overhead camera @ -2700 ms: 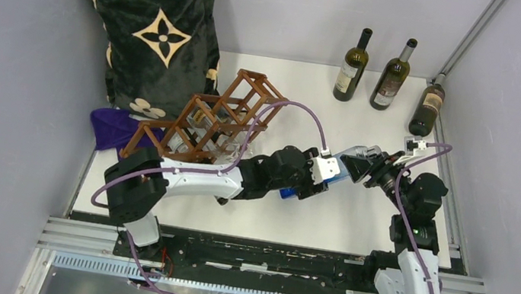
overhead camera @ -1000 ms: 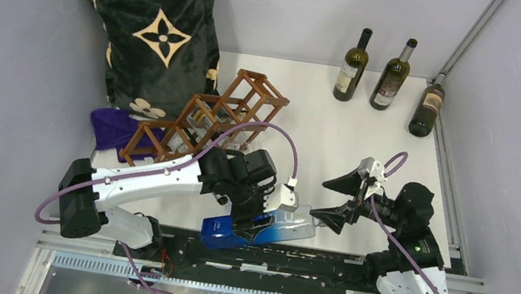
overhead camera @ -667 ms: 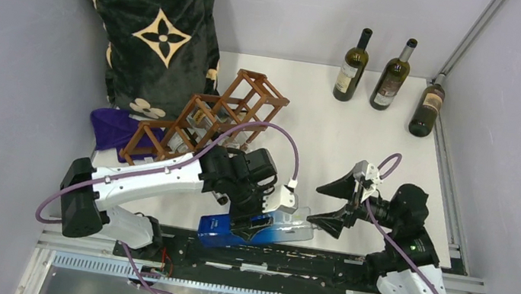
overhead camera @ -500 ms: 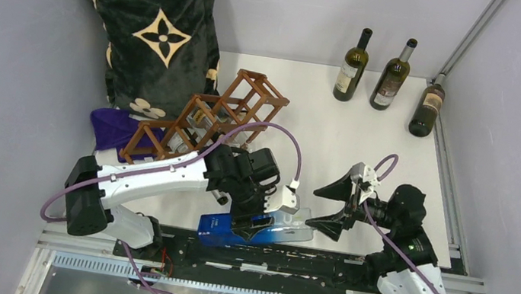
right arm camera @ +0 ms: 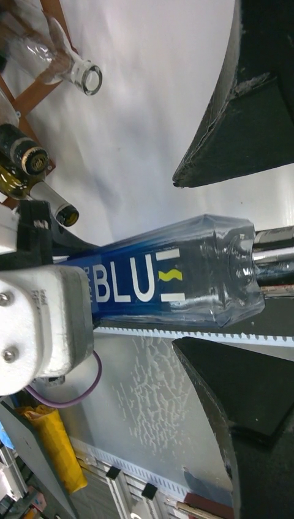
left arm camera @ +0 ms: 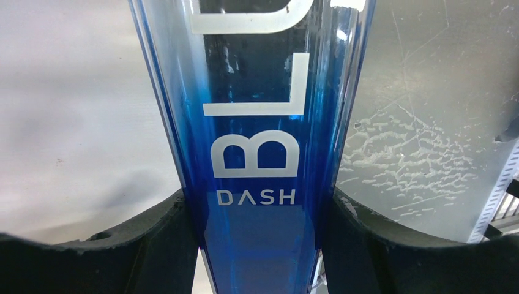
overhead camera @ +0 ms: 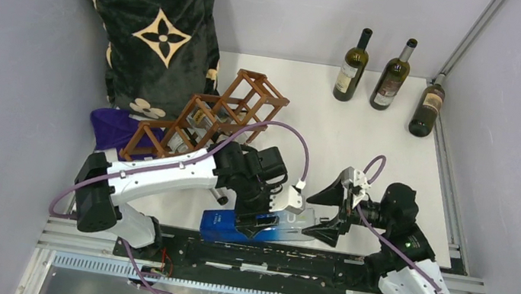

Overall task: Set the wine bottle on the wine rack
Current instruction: Pick up the wine bottle from the center of the board.

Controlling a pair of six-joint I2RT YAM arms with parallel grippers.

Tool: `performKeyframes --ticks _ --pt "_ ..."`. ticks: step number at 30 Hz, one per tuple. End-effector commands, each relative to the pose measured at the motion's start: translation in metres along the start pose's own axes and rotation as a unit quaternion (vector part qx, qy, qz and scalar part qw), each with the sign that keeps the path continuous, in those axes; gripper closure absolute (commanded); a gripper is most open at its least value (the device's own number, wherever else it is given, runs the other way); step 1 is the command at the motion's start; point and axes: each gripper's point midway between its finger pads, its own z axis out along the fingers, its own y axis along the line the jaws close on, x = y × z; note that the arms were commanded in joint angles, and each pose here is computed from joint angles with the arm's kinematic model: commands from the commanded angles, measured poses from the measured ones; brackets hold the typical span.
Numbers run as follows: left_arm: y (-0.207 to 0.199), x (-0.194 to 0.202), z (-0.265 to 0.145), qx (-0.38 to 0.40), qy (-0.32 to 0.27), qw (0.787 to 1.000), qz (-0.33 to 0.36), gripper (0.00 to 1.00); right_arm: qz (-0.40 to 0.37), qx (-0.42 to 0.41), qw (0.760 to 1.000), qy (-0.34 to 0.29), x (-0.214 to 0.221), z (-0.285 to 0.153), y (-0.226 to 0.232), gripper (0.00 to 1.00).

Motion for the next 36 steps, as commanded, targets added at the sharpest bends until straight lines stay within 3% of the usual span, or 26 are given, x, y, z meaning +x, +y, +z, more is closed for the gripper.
performKeyframes --ticks 1,12,19,21,22,24,26,27,29,36 --pt "-0.002 -0.032 -0.021 -0.009 -0.049 0.998 0.038 0.98 -0.022 -0.029 0.999 0.009 0.004 0.003 0.008 0.02" --pt "0.000 -0.043 -0.024 -0.007 -0.050 0.998 0.046 0.98 -0.031 -0.035 0.996 0.074 0.027 0.014 0.008 0.02" --pt "0.003 -0.044 -0.021 -0.006 -0.043 0.998 0.052 0.98 -0.045 -0.038 0.996 0.066 0.021 0.023 0.009 0.19" --pt "0.004 -0.044 -0.020 -0.006 -0.040 0.998 0.053 0.98 -0.034 -0.039 0.997 0.059 0.019 0.025 0.011 0.31" --pt "0.005 -0.044 -0.020 -0.008 -0.040 0.998 0.054 0.98 -0.032 -0.039 0.997 0.058 0.019 0.025 0.011 0.42" --pt "0.005 -0.043 -0.019 -0.009 -0.038 0.998 0.055 0.98 -0.027 -0.040 0.997 0.059 0.020 0.026 0.011 0.76" --pt "0.007 -0.042 -0.020 -0.013 -0.039 0.998 0.055 0.98 -0.021 -0.040 0.997 0.061 0.022 0.026 0.012 0.97" --pt "0.008 -0.042 -0.020 -0.017 -0.039 0.998 0.055 0.98 -0.017 -0.038 0.997 0.060 0.023 0.026 0.012 1.00" --pt "0.010 -0.042 -0.020 -0.024 -0.042 0.997 0.055 0.91 -0.008 -0.043 0.998 0.049 0.021 0.026 0.015 1.00" --pt "0.009 -0.044 -0.018 -0.034 -0.085 0.994 0.060 0.51 0.013 -0.021 0.999 0.036 0.016 0.019 0.020 1.00"
